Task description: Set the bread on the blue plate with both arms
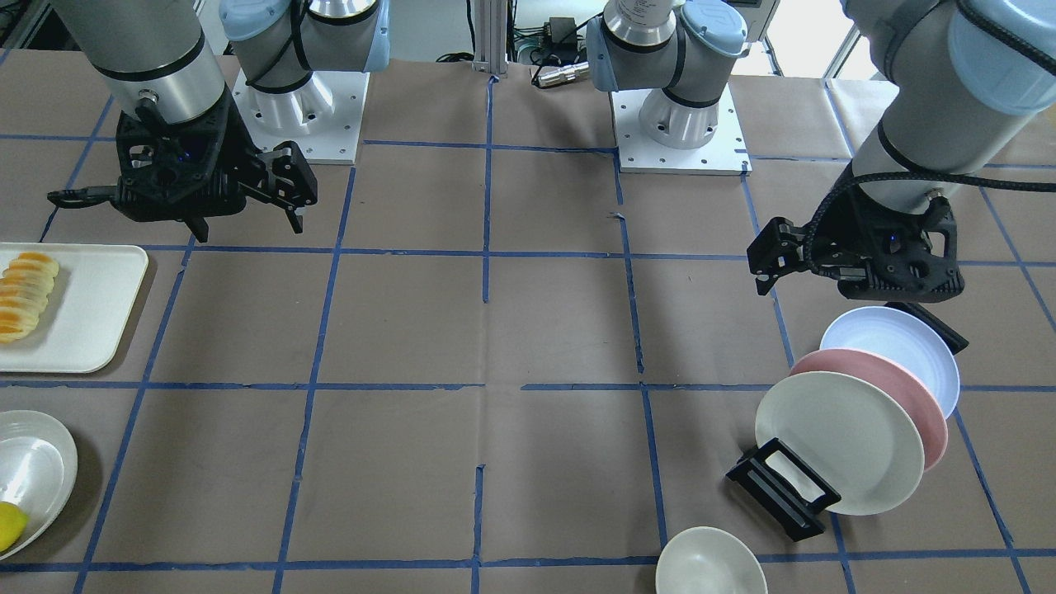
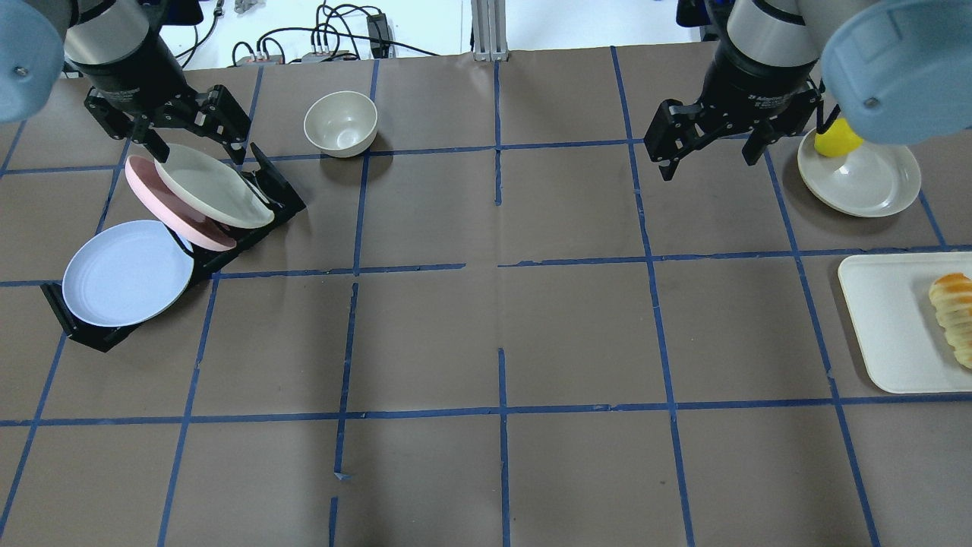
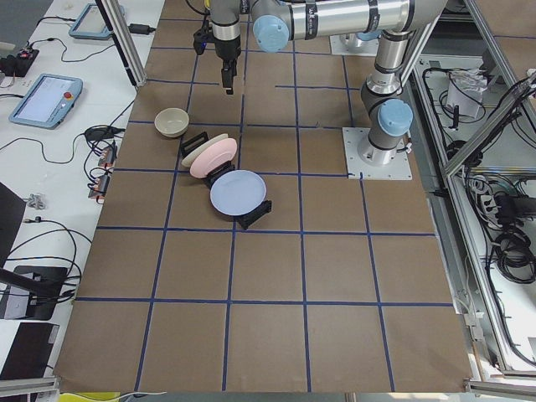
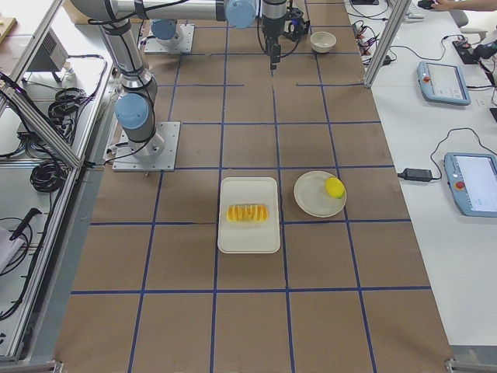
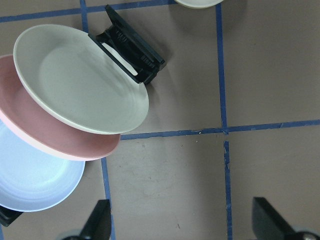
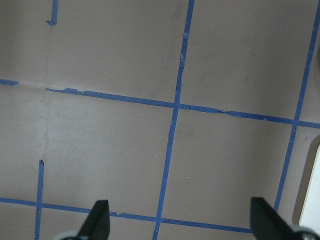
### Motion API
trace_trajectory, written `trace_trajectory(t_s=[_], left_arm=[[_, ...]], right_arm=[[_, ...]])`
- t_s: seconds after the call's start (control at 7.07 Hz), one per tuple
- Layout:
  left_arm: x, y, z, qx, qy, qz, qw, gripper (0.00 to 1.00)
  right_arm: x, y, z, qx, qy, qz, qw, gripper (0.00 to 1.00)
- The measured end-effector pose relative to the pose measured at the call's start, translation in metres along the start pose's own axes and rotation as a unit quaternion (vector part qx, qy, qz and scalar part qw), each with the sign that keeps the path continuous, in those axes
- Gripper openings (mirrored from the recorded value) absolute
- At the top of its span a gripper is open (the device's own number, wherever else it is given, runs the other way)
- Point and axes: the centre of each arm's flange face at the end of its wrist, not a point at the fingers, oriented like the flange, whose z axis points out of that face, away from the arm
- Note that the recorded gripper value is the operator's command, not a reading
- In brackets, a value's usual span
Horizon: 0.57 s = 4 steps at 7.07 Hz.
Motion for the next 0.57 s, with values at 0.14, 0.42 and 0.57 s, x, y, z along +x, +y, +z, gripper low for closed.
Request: trace_trajectory(t_s=[0.14,0.42,0.57], left_arm=[[-0.004,0.006,0.006,-0.007,-0.014,0.003,0.9999,1.0],[-0.049,0.008,0.005,0.018,-0.033,0.05,0.9981,1.0],[-0.09,0.013,0.003,0.026,-0.032,0.072,0.9965,1.0]], right_arm=[[0.0,0.0,0.0,0.0,0.0,0.0,1.0,1.0],[0.0,0.0,0.001,-0.001,0.0,0.0,1.0,1.0],[0.0,0.0,0.001,-0.001,0.0,0.0,1.0,1.0]])
